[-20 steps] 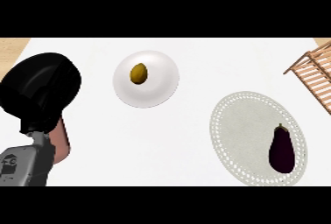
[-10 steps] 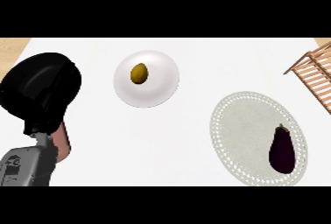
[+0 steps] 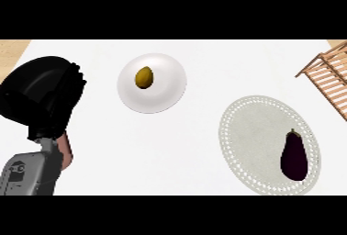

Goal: Pick the squash from the placemat and place it in the tiered shelf

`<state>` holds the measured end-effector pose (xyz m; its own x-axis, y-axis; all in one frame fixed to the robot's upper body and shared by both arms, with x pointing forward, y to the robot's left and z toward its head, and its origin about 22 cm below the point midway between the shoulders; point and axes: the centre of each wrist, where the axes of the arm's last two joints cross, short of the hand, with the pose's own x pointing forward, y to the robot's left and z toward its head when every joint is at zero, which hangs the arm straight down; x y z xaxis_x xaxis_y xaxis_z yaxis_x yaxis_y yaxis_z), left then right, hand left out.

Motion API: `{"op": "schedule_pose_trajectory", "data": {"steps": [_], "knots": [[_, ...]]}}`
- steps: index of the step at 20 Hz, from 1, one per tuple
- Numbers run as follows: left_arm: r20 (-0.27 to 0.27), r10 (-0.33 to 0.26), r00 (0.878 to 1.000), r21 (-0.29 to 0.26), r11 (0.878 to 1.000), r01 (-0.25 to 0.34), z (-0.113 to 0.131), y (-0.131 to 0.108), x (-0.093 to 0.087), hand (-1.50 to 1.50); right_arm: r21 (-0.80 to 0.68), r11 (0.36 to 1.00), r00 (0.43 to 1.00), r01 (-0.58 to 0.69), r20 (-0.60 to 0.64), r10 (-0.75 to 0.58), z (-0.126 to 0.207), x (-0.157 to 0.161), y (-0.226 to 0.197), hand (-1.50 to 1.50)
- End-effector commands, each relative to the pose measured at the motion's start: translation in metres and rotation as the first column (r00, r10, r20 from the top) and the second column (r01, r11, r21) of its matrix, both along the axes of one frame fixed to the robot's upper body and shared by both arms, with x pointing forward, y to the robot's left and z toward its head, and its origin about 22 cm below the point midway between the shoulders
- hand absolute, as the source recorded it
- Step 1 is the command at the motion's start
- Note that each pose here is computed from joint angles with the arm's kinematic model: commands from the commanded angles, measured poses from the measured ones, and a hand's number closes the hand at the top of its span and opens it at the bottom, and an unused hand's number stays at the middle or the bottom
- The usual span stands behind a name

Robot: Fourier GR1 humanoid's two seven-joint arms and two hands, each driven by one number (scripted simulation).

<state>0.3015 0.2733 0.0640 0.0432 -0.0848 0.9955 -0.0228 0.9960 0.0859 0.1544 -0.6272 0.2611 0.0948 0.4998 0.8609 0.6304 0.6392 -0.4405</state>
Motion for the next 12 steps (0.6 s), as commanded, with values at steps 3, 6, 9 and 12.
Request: {"op": "schedule_pose_trajectory", "data": {"steps": [3, 6, 9, 12], "knots": [[-0.001, 0.001, 1.000, -0.012, 1.000, -0.001, 0.003, 0.002, -0.014, 0.00, 0.044, 0.999, 1.000, -0.016, -0.017, 0.016, 0.017, -0.063, -0.032, -1.50], [0.002, 0.033, 0.999, -0.014, 0.999, -0.032, -0.009, 0.007, -0.016, 0.00, 0.078, 0.991, 0.994, -0.106, 0.024, 0.105, 0.029, -0.093, -0.040, -1.50], [0.008, 0.026, 1.000, 0.007, 1.000, -0.026, 0.003, 0.023, -0.007, 0.00, 0.092, 0.985, 0.989, -0.143, 0.061, 0.138, 0.029, -0.111, -0.044, -1.50], [0.001, 0.038, 0.999, -0.009, 0.999, -0.038, -0.005, 0.014, -0.011, 0.00, 0.063, 0.974, 0.974, -0.219, 0.081, 0.213, 0.033, -0.125, -0.045, -1.50]]}}
